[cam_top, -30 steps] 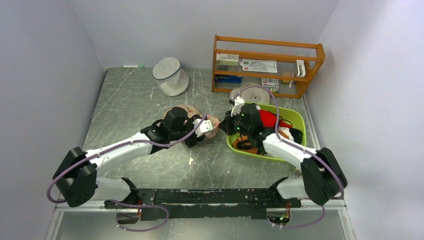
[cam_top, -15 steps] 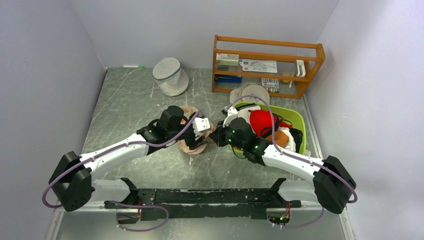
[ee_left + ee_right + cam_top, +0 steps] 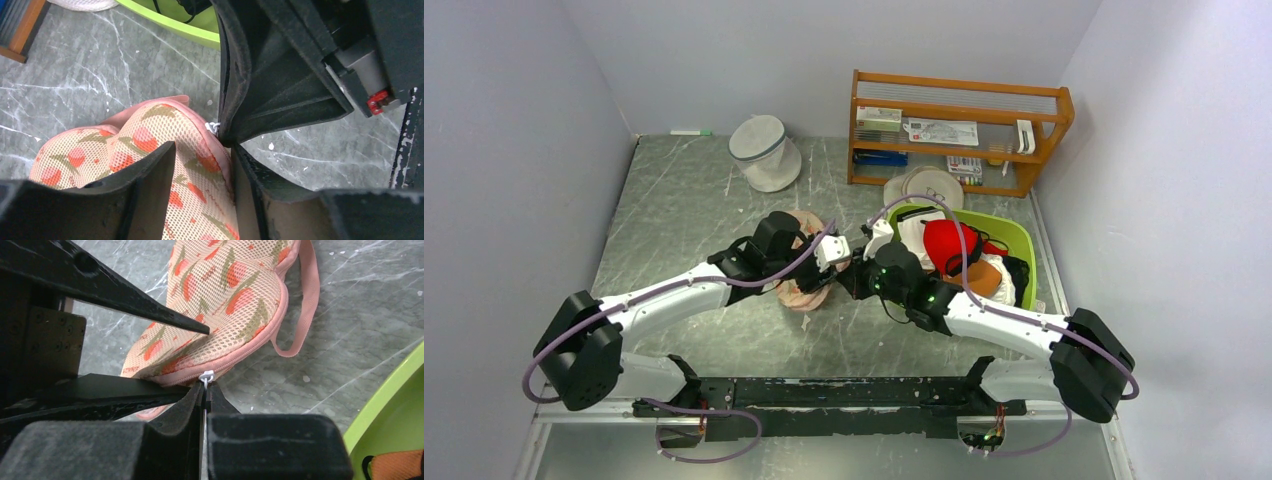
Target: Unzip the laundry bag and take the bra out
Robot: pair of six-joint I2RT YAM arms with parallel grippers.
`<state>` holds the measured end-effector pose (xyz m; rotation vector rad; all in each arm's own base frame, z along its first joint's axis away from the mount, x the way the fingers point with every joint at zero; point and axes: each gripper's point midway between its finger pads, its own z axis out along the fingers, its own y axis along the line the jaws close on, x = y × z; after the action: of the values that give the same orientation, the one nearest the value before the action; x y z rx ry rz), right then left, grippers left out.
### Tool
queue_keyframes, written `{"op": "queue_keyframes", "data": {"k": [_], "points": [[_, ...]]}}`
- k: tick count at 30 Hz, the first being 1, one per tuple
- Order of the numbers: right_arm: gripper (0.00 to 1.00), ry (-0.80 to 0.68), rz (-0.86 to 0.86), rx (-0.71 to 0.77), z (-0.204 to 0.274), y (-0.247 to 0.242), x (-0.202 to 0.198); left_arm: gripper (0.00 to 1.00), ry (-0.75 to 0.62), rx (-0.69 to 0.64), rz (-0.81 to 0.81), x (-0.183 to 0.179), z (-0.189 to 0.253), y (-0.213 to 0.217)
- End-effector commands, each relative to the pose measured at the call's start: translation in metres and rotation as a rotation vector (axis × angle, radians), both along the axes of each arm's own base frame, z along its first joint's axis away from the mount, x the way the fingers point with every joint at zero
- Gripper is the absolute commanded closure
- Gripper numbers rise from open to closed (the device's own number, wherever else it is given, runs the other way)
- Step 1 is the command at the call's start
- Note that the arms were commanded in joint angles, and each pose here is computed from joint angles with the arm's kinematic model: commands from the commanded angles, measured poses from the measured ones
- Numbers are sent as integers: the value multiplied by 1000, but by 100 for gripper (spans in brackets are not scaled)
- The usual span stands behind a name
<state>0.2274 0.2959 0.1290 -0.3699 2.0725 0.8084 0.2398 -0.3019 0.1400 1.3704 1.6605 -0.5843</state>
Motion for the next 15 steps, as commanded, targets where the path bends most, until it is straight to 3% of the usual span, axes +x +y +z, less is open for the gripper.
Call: {"op": "queue_keyframes", "data": {"k": [1,5,8,15], "points": [[100,-48,2,36,23,6,4,49,-3,7,-11,6,5,-8],[100,-43,-25,1,14,-3,5,69,-30,21,-3,7,4,-4],[100,-54,-80,-53,5,-19,14,92,-68,24,5,10,9,0],[100,-46,-138,-101,-9,-60,59,93,-136,-16,-35,3,22,2]]}}
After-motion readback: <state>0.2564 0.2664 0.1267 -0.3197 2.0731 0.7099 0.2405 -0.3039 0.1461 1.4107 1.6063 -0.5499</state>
